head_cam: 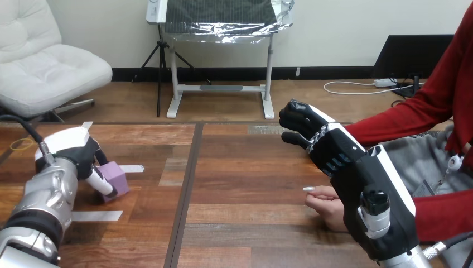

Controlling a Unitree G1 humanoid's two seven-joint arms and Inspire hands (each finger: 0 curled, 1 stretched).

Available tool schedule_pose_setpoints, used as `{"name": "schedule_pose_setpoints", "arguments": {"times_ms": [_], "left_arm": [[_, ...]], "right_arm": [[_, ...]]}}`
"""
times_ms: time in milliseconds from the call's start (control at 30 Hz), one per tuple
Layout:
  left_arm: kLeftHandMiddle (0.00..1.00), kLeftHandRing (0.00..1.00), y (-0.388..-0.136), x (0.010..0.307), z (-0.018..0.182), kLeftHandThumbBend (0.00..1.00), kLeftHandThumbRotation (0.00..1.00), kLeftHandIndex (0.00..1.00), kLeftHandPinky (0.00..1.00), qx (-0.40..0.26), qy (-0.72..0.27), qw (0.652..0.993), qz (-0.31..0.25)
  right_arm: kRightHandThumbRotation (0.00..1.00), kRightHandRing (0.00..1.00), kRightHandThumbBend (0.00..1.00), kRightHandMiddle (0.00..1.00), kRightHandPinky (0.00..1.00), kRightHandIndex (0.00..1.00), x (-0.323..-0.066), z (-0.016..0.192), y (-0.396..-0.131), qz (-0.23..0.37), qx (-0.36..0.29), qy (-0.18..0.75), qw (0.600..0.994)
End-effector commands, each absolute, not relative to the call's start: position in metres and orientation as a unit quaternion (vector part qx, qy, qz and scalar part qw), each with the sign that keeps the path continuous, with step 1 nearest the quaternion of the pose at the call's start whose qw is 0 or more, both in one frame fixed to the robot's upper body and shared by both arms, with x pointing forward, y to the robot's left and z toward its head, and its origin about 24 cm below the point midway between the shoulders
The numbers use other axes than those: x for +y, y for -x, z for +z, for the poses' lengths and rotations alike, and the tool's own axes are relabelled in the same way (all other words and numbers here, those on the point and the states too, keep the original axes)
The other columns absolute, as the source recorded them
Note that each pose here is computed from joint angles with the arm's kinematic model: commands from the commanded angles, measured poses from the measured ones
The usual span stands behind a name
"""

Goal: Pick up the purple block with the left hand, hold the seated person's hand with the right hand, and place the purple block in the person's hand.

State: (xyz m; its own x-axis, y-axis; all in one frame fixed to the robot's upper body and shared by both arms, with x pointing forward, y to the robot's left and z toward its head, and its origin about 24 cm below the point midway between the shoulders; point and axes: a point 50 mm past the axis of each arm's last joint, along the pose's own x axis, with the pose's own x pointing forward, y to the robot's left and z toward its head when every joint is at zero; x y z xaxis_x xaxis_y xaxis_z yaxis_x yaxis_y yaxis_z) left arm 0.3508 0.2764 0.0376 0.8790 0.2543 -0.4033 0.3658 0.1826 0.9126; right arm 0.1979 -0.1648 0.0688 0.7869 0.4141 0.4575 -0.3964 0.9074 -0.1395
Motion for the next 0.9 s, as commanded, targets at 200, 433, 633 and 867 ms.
{"name": "schedule_pose_setpoints", "arguments": {"times_ms": [200,433,633,867], "left_arm": [[0.42,0.34,-0.3701,0.2616,0.0651,0.70,0.00,0.49,0.24,0.170,-0.626,0.761,-0.005],[0.47,0.40,-0.3694,0.2613,0.0639,0.69,0.00,0.47,0.30,0.167,-0.626,0.762,-0.004],[0.48,0.41,-0.3691,0.2611,0.0631,0.70,0.00,0.46,0.32,0.168,-0.624,0.763,-0.006],[0.47,0.40,-0.3690,0.2606,0.0618,0.71,0.00,0.46,0.31,0.172,-0.623,0.763,-0.007]], "right_arm": [[1.00,0.90,0.99,0.88,0.85,0.87,-0.1653,0.0847,-0.2035,0.219,-0.280,0.025,0.934],[1.00,0.90,0.98,0.89,0.85,0.88,-0.1653,0.0849,-0.2034,0.220,-0.279,0.025,0.934],[1.00,0.90,0.98,0.89,0.85,0.88,-0.1653,0.0855,-0.2033,0.221,-0.281,0.024,0.934],[1.00,0.90,0.98,0.89,0.85,0.88,-0.1659,0.0857,-0.2039,0.221,-0.281,0.025,0.933]]}}
